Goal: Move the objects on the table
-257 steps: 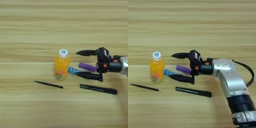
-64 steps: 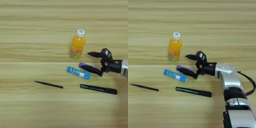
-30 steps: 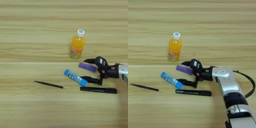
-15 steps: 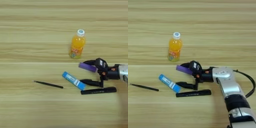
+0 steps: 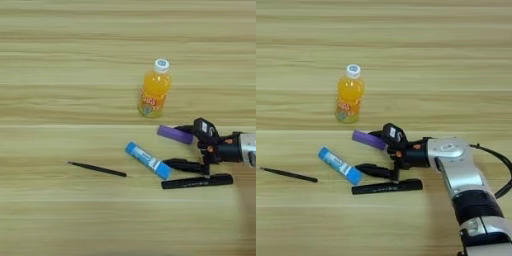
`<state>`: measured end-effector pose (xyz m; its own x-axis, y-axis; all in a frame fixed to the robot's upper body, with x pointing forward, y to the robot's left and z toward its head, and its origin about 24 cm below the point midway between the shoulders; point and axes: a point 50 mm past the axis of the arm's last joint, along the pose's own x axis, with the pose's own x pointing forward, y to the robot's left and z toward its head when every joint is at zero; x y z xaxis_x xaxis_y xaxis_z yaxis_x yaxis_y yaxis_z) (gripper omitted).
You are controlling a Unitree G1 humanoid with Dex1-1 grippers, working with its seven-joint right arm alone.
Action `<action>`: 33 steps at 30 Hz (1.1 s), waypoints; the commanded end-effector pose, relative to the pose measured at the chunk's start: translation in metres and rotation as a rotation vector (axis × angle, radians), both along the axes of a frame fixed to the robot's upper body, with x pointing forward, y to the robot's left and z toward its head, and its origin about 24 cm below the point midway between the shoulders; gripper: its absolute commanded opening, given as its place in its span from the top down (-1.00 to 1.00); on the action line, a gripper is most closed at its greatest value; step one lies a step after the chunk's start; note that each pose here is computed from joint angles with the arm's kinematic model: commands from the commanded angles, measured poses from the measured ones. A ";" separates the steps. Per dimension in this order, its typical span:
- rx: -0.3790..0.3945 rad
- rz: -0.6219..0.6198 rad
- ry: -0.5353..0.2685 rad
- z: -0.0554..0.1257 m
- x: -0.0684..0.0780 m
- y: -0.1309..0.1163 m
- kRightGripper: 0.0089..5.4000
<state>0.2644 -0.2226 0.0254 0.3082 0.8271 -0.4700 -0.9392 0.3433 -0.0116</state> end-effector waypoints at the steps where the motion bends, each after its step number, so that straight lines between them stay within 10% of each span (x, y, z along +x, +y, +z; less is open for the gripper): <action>1: -0.032 -0.023 -0.116 0.028 0.018 -0.006 -0.61; 33: -0.025 0.042 -0.105 0.029 0.010 -0.004 0.71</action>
<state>0.2597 -0.2210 0.0278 0.2601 0.8435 -0.4698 -0.9563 0.2924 -0.0045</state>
